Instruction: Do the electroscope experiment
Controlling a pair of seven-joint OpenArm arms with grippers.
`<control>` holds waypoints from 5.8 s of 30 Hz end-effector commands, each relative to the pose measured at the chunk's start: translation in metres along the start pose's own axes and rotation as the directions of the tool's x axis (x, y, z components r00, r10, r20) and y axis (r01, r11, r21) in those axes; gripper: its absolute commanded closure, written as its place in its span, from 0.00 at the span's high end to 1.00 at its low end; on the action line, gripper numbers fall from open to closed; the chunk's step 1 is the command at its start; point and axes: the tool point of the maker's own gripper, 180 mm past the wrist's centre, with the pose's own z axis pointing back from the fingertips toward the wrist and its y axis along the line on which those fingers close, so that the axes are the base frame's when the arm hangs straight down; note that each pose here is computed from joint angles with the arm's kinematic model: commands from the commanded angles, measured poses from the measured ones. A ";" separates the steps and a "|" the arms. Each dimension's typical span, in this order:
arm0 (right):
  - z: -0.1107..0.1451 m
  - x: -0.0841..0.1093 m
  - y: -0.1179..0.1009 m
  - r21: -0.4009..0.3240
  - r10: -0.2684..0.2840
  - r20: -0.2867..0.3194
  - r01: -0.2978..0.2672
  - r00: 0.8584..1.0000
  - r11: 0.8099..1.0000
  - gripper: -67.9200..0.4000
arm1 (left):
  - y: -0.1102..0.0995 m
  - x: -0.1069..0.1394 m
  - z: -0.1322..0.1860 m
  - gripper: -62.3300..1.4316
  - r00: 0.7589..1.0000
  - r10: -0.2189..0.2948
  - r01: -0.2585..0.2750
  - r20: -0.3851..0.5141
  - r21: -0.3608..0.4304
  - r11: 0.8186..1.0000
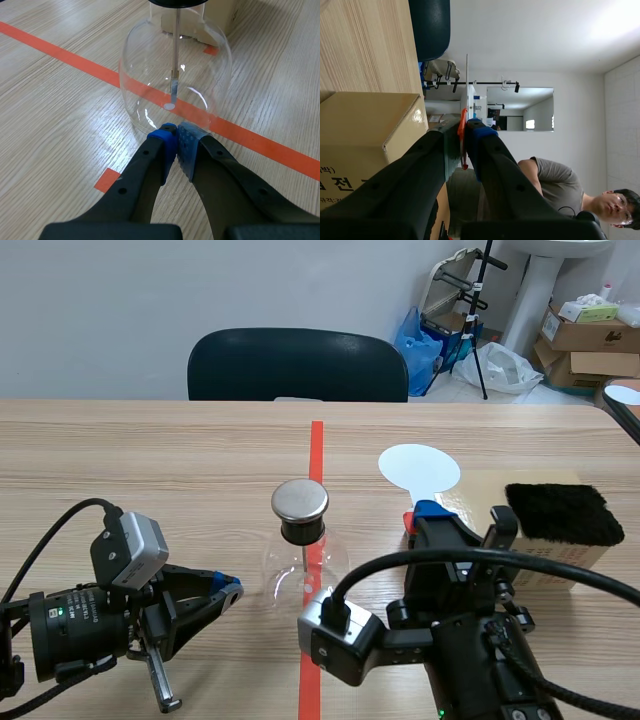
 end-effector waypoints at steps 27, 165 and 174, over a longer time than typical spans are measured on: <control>-0.004 -0.004 -0.006 -0.027 0.002 -0.009 -0.002 1.000 1.000 0.02 | 0.001 0.013 -0.004 0.07 0.999 -0.004 0.004 0.043 -0.001 1.000; 0.004 -0.094 0.052 0.018 0.070 0.092 -0.072 0.993 0.997 0.50 | -0.089 0.168 0.083 1.00 0.979 -0.020 0.015 0.204 0.023 1.000; 0.004 -0.097 0.046 -0.017 0.070 0.076 -0.069 0.995 0.997 1.00 | -0.089 0.168 0.083 1.00 0.979 -0.020 0.015 0.204 0.023 1.000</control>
